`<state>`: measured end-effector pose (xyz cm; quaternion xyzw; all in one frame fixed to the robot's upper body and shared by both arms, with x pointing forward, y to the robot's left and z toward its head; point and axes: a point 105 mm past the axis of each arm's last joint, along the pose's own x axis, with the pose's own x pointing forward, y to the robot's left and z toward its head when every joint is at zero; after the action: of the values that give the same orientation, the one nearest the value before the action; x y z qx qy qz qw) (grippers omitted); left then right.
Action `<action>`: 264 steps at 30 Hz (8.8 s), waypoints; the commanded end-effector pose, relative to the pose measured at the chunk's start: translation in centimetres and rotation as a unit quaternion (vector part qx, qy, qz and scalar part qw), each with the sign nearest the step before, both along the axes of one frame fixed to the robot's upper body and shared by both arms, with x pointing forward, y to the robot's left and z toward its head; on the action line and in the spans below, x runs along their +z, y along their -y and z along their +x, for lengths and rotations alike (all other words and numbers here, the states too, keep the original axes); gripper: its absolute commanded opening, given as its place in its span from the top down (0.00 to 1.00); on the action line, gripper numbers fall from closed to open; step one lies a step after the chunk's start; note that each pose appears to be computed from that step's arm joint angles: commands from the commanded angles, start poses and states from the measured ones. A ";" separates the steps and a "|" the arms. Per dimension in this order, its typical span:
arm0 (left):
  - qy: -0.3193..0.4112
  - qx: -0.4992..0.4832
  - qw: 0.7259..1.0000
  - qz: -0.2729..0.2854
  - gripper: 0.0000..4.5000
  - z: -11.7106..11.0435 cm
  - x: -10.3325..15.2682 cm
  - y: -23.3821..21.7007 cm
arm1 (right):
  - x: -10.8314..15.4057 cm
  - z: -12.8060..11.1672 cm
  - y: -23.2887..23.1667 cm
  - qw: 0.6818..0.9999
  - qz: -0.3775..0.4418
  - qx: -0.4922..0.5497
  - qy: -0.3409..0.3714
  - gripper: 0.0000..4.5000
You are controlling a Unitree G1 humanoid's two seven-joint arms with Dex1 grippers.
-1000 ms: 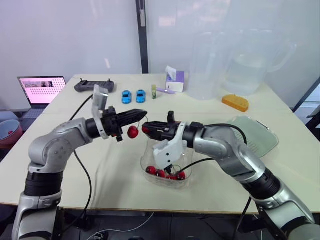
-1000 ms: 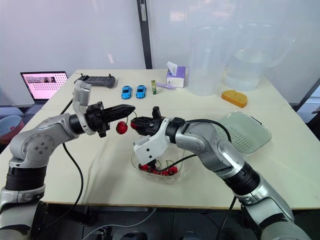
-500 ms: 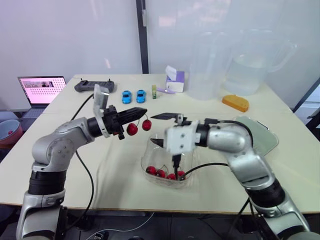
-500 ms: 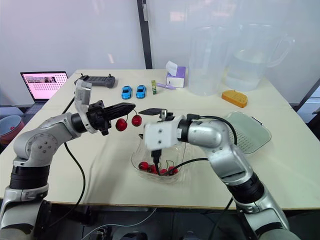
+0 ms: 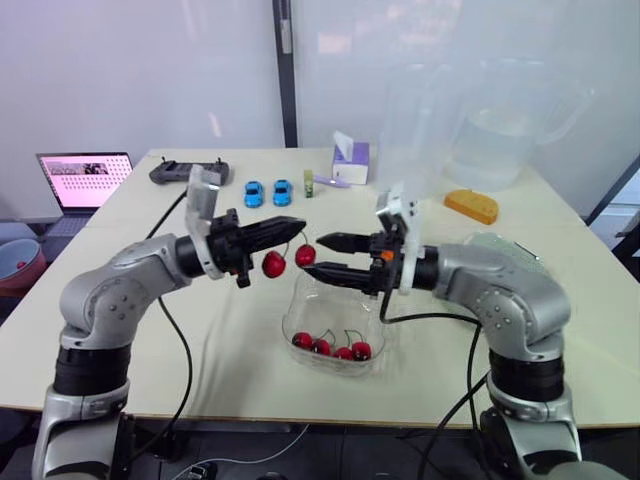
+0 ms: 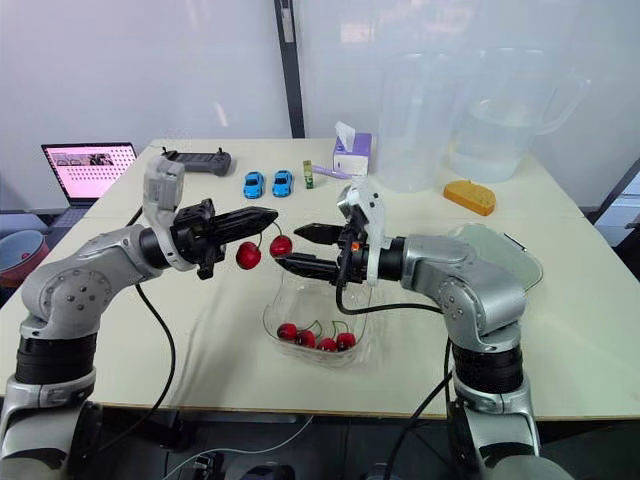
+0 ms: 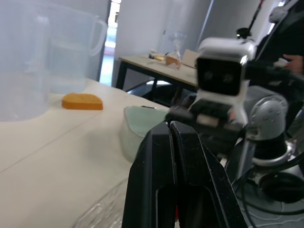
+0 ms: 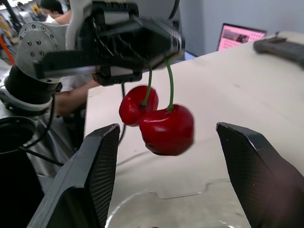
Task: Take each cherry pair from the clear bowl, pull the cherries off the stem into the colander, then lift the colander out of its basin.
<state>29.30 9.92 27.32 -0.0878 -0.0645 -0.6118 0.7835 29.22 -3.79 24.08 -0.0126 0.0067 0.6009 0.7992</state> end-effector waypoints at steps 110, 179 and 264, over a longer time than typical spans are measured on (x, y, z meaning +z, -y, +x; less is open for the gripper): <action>0.011 0.002 0.998 -0.069 1.00 -0.6 0.8 2.2 | 1.0 -1.5 -2.4 0.995 0.045 0.048 -0.081 0.29; 0.010 0.083 0.995 -0.052 1.00 -0.6 -1.0 -1.5 | 3.8 6.9 25.8 0.878 -0.417 -0.234 0.029 0.02; 0.000 0.099 0.963 0.250 0.01 -7.7 -6.4 -9.4 | -4.1 1.4 1.7 0.879 -0.476 0.001 -0.023 0.00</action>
<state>21.79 19.23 19.90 0.0944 0.1066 -0.5370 0.8315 30.16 -5.56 20.15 -0.3563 0.3218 0.5407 0.6907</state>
